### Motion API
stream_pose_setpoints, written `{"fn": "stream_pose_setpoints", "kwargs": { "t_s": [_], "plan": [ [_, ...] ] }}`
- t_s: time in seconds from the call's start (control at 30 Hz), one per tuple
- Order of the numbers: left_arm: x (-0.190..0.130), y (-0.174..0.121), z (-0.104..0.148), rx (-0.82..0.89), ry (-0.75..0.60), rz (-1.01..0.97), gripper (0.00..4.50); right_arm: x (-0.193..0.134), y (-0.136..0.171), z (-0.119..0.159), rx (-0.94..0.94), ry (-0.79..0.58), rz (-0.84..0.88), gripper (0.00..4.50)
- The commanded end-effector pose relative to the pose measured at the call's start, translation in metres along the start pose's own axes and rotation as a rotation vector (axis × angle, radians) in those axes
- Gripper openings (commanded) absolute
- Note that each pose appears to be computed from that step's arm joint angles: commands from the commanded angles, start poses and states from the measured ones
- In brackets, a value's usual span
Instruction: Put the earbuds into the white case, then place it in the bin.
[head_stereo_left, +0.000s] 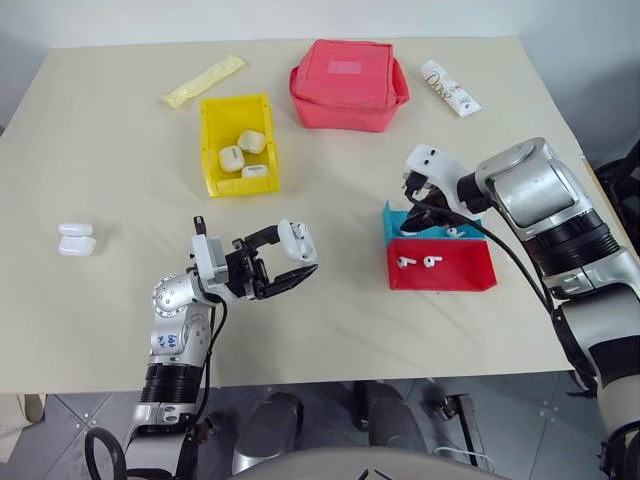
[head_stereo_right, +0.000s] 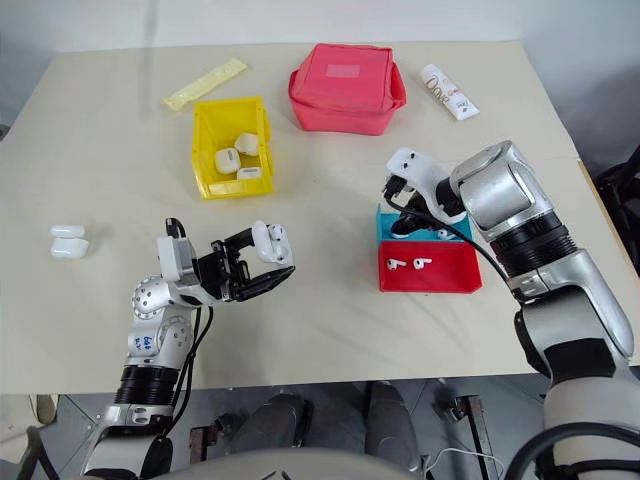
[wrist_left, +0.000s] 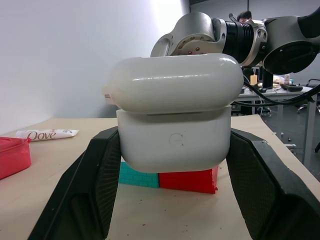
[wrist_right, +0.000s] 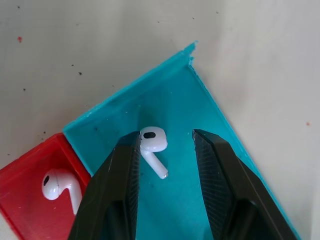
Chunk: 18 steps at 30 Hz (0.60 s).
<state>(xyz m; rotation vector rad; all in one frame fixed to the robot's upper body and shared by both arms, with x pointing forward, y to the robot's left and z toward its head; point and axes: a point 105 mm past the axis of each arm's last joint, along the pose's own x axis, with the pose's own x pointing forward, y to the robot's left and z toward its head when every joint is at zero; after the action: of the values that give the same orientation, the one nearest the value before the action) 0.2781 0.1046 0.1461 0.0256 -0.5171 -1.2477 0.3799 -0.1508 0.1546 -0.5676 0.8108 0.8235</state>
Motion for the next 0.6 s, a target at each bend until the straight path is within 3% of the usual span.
{"fn": "stream_pose_setpoints", "kwargs": {
  "t_s": [0.03, 0.6],
  "plan": [
    [0.0025, 0.0004, 0.0083, 0.036, -0.029, 0.002, 2.77, -0.0048, -0.0005, 0.0066, 0.016, 0.011, -0.019, 1.69],
    [0.0056, -0.0002, 0.0082, 0.041, -0.034, 0.005, 2.77, 0.0046, 0.0033, 0.0062, 0.127, 0.042, -0.02, 1.69]
  ]
}}
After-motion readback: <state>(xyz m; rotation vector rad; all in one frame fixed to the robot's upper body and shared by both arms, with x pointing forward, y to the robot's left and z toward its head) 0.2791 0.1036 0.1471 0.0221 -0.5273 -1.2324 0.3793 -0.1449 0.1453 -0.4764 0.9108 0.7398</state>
